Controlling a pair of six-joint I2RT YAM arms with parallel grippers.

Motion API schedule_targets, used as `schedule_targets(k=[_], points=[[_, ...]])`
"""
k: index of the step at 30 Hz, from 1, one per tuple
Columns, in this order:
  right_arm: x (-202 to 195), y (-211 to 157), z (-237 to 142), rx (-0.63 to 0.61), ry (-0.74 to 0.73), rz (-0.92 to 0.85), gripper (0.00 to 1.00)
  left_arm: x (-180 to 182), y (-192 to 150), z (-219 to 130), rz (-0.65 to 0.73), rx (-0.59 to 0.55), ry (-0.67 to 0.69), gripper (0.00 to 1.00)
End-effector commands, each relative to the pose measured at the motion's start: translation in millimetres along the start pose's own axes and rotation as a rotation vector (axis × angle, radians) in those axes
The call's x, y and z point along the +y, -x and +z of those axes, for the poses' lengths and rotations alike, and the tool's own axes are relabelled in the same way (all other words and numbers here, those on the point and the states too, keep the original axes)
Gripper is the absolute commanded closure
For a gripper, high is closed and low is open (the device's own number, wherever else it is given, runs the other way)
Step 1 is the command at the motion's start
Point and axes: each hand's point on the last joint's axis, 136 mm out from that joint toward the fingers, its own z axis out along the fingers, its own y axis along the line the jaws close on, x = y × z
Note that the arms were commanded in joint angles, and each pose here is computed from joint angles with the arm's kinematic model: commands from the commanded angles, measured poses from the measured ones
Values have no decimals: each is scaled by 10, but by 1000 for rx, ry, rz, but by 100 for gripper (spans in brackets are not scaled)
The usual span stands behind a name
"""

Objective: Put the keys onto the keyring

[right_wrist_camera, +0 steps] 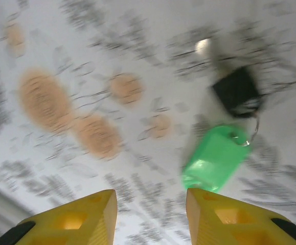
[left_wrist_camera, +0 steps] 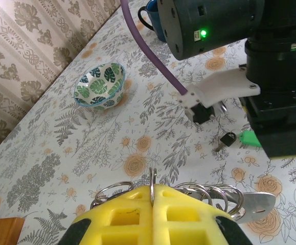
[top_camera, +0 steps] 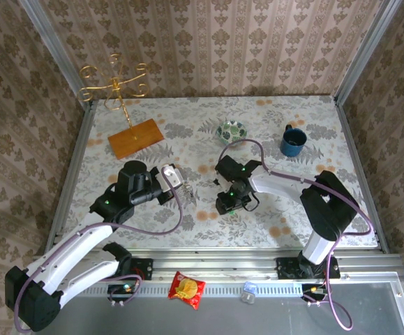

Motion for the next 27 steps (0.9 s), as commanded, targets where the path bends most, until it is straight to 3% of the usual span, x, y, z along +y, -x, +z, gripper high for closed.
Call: schedule_targets(k=[1,6,11,15,27], points=[[287,22,-200,-34,137,-29,58,45,128,-34,42,-42,26,100],[-399,212,-300,-155,-121,201,65,53,129,-30,32,-48,33,100],[-492,305,-223,-192,-137,304,65,43,122,-20,23,-53,33,100],[-479,356,-130,-171,-143,294,64,20,117,-7,14,-57,25,100],[-554,387,-33,-83,-342,153,66,20,103,2,21,-44,24,100]])
